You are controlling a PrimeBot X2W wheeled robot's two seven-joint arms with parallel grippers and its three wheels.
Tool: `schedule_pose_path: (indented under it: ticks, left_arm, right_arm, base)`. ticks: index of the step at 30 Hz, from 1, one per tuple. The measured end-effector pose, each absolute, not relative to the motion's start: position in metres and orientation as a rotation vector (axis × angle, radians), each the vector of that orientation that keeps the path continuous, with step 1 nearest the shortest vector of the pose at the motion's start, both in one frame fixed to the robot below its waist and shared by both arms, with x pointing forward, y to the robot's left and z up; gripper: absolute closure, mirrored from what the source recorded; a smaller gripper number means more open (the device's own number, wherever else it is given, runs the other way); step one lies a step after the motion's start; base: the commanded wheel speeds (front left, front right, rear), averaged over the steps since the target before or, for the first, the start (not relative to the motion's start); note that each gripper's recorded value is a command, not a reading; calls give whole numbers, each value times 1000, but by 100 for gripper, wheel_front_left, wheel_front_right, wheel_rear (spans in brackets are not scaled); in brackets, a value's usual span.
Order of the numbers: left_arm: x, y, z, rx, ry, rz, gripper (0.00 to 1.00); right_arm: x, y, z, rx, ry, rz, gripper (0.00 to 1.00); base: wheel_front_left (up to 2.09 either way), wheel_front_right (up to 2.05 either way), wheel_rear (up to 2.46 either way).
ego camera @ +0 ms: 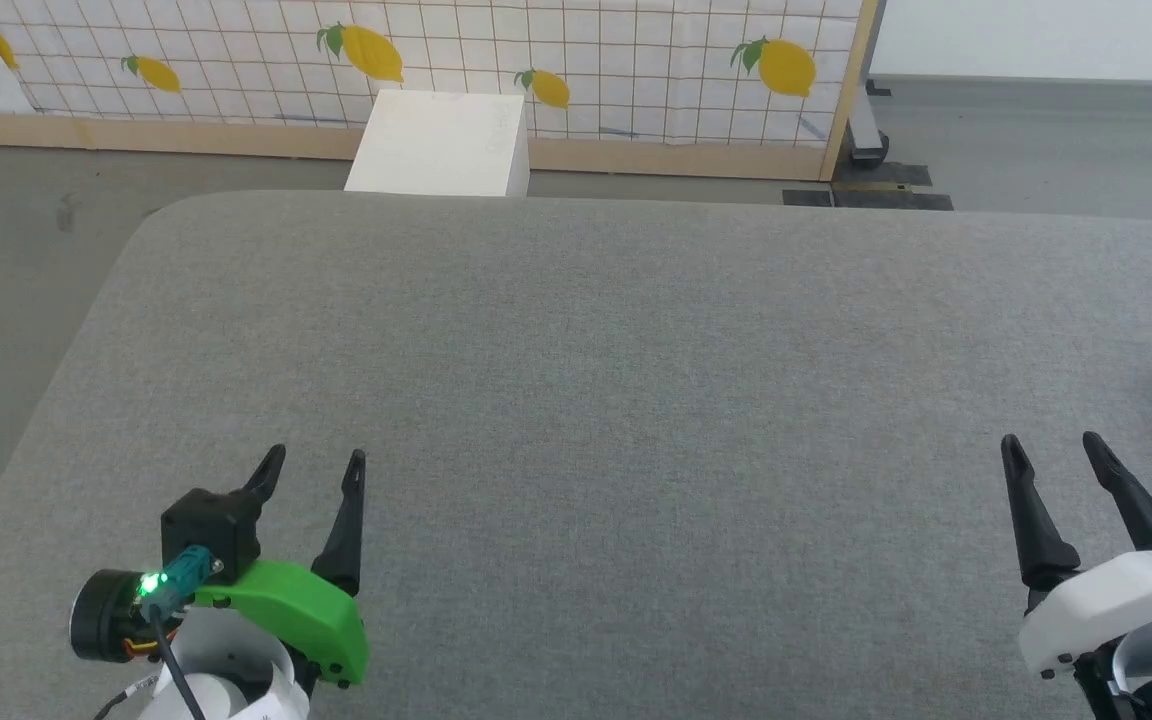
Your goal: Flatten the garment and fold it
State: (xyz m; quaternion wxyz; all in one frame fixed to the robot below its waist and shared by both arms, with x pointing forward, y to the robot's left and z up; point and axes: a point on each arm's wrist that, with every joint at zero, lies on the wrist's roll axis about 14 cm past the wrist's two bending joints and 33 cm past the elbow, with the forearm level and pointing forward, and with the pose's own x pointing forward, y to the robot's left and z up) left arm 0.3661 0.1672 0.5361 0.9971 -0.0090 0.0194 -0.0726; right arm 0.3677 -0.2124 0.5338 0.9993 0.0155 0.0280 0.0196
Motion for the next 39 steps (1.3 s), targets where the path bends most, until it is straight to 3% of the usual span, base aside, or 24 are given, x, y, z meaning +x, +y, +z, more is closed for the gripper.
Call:
schedule_pose_path:
  ticks: [5, 6, 39]
  left_arm:
    - [366, 166, 538, -18, 33, -148, 0]
    - [366, 166, 539, -19, 31, -149, 100]
    - [373, 165, 549, -14, -21, -126, 100]
  right_arm:
    - [366, -212, 536, 33, 50, 39, 0]
    - [366, -213, 536, 33, 49, 37, 100]
    - [366, -204, 531, 21, 53, 52, 100]
  base:
    - [0, 0, 0]
    - [0, 0, 0]
    - [0, 0, 0]
